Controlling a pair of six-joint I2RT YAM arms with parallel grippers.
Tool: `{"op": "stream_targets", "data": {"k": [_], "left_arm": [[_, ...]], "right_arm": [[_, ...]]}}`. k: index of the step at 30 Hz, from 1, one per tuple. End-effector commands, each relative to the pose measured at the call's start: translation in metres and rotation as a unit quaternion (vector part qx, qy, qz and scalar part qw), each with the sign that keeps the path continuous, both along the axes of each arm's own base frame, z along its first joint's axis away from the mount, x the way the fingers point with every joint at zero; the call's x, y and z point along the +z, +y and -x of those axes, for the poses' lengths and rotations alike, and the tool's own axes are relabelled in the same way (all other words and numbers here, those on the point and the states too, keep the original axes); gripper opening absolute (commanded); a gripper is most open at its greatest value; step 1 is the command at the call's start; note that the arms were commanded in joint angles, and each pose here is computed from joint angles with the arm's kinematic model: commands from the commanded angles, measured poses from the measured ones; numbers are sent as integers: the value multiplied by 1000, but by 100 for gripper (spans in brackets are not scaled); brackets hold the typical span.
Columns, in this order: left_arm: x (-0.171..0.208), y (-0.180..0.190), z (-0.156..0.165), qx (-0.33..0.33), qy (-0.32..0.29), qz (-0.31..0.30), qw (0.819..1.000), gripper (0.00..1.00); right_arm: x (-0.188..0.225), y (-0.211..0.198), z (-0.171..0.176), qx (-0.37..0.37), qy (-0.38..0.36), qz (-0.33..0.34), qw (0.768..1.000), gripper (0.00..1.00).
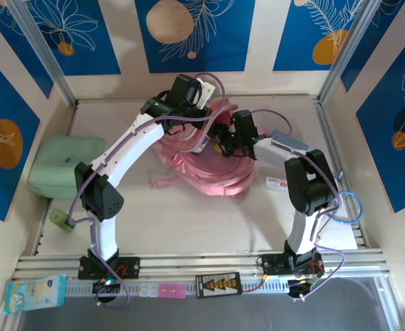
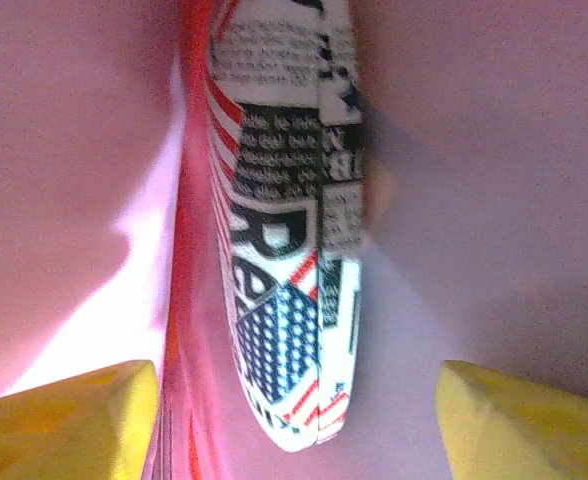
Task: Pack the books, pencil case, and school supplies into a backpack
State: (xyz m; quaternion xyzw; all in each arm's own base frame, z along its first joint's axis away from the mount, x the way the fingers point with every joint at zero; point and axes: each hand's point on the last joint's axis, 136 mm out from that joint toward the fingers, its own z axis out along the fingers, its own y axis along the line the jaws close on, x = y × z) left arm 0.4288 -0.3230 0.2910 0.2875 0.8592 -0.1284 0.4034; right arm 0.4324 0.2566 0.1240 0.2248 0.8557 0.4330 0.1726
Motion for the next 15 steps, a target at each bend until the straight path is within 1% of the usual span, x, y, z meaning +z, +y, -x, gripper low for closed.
{"op": "stream_targets", "data": {"k": [1,5,9,12,15], "left_arm": [[76,-14,-9,-12,-88,85,992,0],[75,-16,-8,-16,-84,86,993,0],[73,-17,-6,-17,-79,88,993,0],[72,-18,-5,-18,-73,96,993,0],[70,-24,-2,-28,-59,111,992,0]], "right_arm": [[9,-5,11,0,-1,-1,1000,63],[0,6,16,11,10,7,1000,53],[-8,24,13,23,26,-7,999,47],[-15,36,3,21,28,-27,999,39],[-18,47,-15,13,20,-42,999,28]]}}
